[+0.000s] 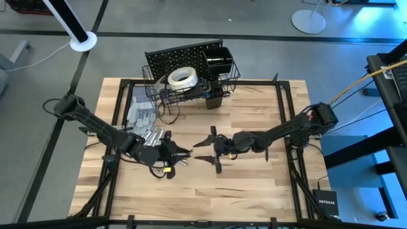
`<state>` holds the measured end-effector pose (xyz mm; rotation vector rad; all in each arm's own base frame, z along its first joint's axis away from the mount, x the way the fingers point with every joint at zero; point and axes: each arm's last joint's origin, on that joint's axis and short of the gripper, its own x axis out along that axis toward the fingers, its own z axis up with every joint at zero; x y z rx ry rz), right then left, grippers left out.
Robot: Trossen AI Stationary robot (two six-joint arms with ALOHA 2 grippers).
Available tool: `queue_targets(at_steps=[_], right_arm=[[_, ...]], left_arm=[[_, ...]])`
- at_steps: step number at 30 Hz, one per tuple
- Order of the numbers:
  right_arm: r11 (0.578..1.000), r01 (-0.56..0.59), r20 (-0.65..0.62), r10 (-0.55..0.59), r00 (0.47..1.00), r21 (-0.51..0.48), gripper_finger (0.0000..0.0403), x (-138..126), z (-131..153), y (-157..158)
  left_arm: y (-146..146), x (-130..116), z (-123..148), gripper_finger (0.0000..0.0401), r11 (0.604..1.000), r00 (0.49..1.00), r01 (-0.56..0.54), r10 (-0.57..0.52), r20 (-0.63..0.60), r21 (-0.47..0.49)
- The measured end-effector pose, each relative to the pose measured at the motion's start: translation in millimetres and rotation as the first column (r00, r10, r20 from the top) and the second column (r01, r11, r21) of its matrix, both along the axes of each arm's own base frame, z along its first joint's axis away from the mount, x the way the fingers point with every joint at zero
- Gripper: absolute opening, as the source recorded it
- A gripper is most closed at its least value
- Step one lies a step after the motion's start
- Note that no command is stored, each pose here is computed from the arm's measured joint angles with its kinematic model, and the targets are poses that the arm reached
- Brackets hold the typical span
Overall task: Hang tools onto peg board
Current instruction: Put the extension bar into the top black bin on the pegboard
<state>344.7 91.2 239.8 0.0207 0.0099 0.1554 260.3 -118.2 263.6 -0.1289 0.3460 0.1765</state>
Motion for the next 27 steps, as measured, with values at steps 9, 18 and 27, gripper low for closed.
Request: queue_targets(at_steps=[9,18,27], right_arm=[[0.998,-0.004,0.097,-0.002,0.995,0.058,0.0211,5,1,1],[0.996,0.024,0.113,-0.033,0.993,0.083,0.0093,9,1,-11],[0.998,0.058,0.119,-0.058,0.991,0.009,0.0037,8,4,-18]], left_arm=[[5,4,2,0.0058,1.000,1.000,-0.006,0.005,0.025,0.020],[6,6,5,0.0061,0.999,0.999,-0.004,0.001,0.052,0.044],[15,10,4,0.0110,0.999,0.998,-0.035,0.033,0.045,0.034]])
